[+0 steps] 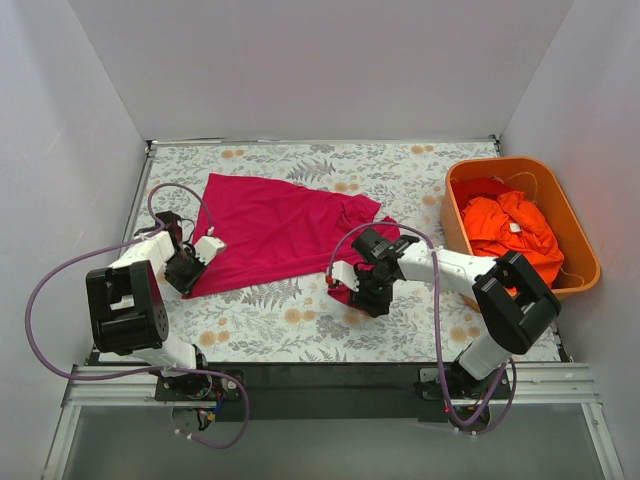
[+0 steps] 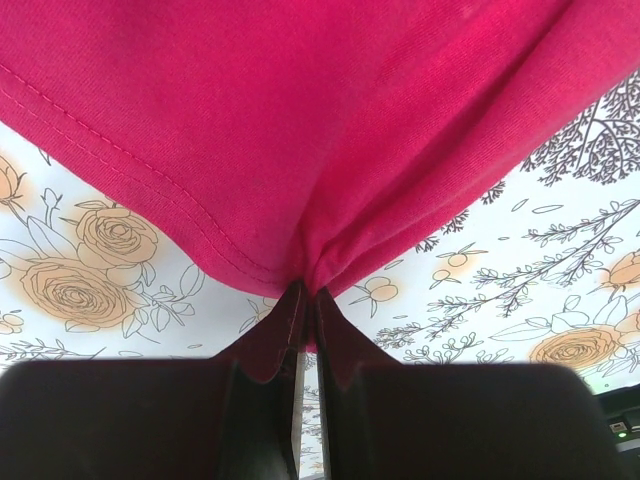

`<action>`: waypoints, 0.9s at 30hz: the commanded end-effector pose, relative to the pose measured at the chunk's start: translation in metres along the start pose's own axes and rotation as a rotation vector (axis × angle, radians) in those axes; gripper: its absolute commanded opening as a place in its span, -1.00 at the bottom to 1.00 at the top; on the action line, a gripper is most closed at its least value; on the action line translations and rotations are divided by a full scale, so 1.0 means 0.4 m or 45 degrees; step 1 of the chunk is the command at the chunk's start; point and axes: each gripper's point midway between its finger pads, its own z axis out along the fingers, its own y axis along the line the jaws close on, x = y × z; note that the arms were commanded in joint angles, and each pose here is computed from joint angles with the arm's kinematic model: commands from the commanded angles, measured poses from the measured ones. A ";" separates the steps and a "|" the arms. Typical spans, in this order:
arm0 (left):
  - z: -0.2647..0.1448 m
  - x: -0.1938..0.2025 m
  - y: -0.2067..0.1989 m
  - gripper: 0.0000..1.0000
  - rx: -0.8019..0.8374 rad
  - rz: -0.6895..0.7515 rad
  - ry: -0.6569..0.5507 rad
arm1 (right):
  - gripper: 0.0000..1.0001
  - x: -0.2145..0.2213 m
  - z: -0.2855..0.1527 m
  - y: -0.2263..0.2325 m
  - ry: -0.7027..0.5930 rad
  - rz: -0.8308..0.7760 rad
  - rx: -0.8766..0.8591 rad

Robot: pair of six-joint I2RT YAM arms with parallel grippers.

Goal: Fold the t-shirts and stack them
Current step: Flatten the tshirt out

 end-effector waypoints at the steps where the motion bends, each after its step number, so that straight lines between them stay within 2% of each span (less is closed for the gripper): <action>1: -0.012 -0.003 -0.010 -1.00 -0.001 -0.008 -0.028 | 0.10 -0.036 0.009 -0.025 -0.018 -0.049 0.077; 6: -0.012 -0.005 -0.007 -1.00 -0.002 -0.014 -0.028 | -0.06 -0.015 0.026 -0.041 0.035 -0.051 0.133; 8: -0.011 -0.006 -0.007 -1.00 0.001 -0.022 -0.028 | -0.22 -0.006 0.030 -0.061 0.051 -0.049 0.190; 9: -0.011 -0.007 -0.007 -1.00 0.003 -0.020 -0.027 | -0.41 -0.005 0.028 -0.071 0.058 -0.045 0.218; 11: -0.011 -0.007 -0.011 -1.00 0.012 -0.032 -0.025 | -0.65 -0.009 0.026 -0.076 0.044 -0.043 0.236; 12: -0.011 -0.007 -0.010 -1.00 0.014 -0.035 -0.025 | -0.96 -0.012 0.022 -0.075 0.036 -0.045 0.238; 15: -0.028 -0.027 0.001 -1.00 0.011 -0.042 -0.051 | -0.97 -0.031 -0.015 -0.077 -0.008 -0.063 0.256; 18: -0.066 -0.060 -0.006 -1.00 0.069 -0.092 -0.094 | -0.97 -0.057 -0.102 -0.114 -0.105 -0.037 0.282; 21: -0.145 -0.161 0.050 -1.00 0.057 -0.150 -0.245 | -0.97 -0.078 -0.220 -0.204 -0.205 -0.034 0.427; 22: -0.167 -0.183 0.056 -1.00 0.073 -0.168 -0.273 | -0.97 -0.116 -0.289 -0.247 -0.262 -0.052 0.514; 26: -0.334 -0.361 0.185 -1.00 -0.049 -0.221 -0.546 | -0.97 -0.157 -0.489 -0.378 -0.368 -0.020 0.754; 27: -0.369 -0.395 0.208 -1.00 -0.071 -0.286 -0.614 | -0.97 -0.166 -0.530 -0.401 -0.386 -0.017 0.806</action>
